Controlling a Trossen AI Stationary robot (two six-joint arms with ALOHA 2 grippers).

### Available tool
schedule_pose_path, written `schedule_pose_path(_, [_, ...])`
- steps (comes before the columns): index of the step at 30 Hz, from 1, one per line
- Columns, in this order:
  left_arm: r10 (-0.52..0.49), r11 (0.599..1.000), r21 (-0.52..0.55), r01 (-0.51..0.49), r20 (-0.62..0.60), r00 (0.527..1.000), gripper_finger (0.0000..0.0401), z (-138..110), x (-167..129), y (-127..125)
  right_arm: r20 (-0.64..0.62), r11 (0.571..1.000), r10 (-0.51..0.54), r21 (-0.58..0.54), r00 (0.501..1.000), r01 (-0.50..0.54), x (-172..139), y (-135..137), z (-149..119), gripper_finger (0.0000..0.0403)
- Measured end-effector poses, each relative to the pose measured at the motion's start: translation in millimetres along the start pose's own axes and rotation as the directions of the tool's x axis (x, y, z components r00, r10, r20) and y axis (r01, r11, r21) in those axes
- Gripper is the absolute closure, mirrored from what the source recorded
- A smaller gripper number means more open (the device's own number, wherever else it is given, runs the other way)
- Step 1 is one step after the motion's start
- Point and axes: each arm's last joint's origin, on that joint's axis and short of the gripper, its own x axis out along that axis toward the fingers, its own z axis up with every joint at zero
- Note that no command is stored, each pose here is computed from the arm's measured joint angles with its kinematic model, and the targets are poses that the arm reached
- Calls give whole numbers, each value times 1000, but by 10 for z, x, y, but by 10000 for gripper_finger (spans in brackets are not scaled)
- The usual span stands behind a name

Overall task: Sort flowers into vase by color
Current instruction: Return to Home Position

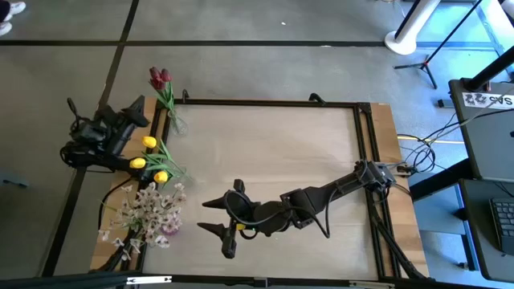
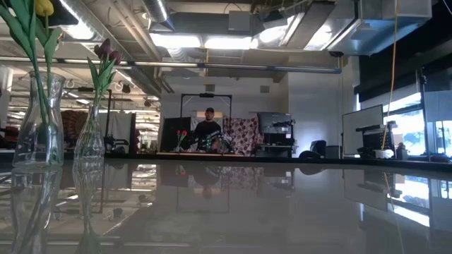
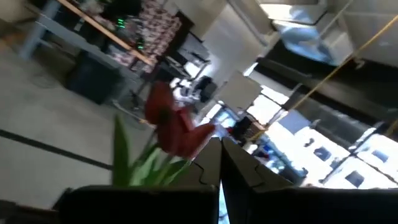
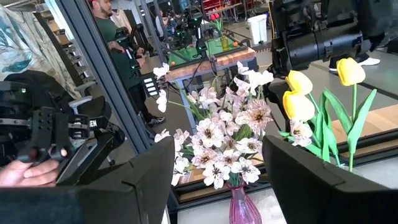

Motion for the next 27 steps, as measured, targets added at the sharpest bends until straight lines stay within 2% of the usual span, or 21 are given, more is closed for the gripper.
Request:
schedule_pose_path(6, [102, 990, 96, -102, 7, 995, 401, -62, -2, 39, 0, 1000, 1, 0, 1000, -1, 0, 0, 0, 162])
schedule_pose_path(9, [123, 973, 194, -121, 4, 992, 401, -130, -4, 63, -1, 1000, 2, 0, 1000, -2, 0, 0, 0, 162])
schedule_pose_path(12, [183, 957, 223, -184, 23, 983, 401, -181, -6, 85, 0, 1000, 2, 0, 1000, -2, 0, 1, 0, 162])
schedule_pose_path(17, [191, 938, 288, -191, 27, 981, 401, -269, -13, 130, 0, 1000, 2, 0, 1000, -2, 0, 1, 0, 162])
schedule_pose_path(20, [191, 942, 274, -191, 27, 981, 401, -348, -21, 186, 0, 1000, 2, 3, 1000, -2, 0, 1, 0, 162])
schedule_pose_path(24, [190, 960, 203, -192, 26, 981, 401, -443, -37, 279, -1, 999, 3, 39, 1000, -3, -1, 2, -1, 162])
schedule_pose_path(27, [190, 960, 202, -191, 25, 981, 401, -483, -46, 332, -3, 999, 7, 45, 1000, -7, -3, 6, -3, 162])
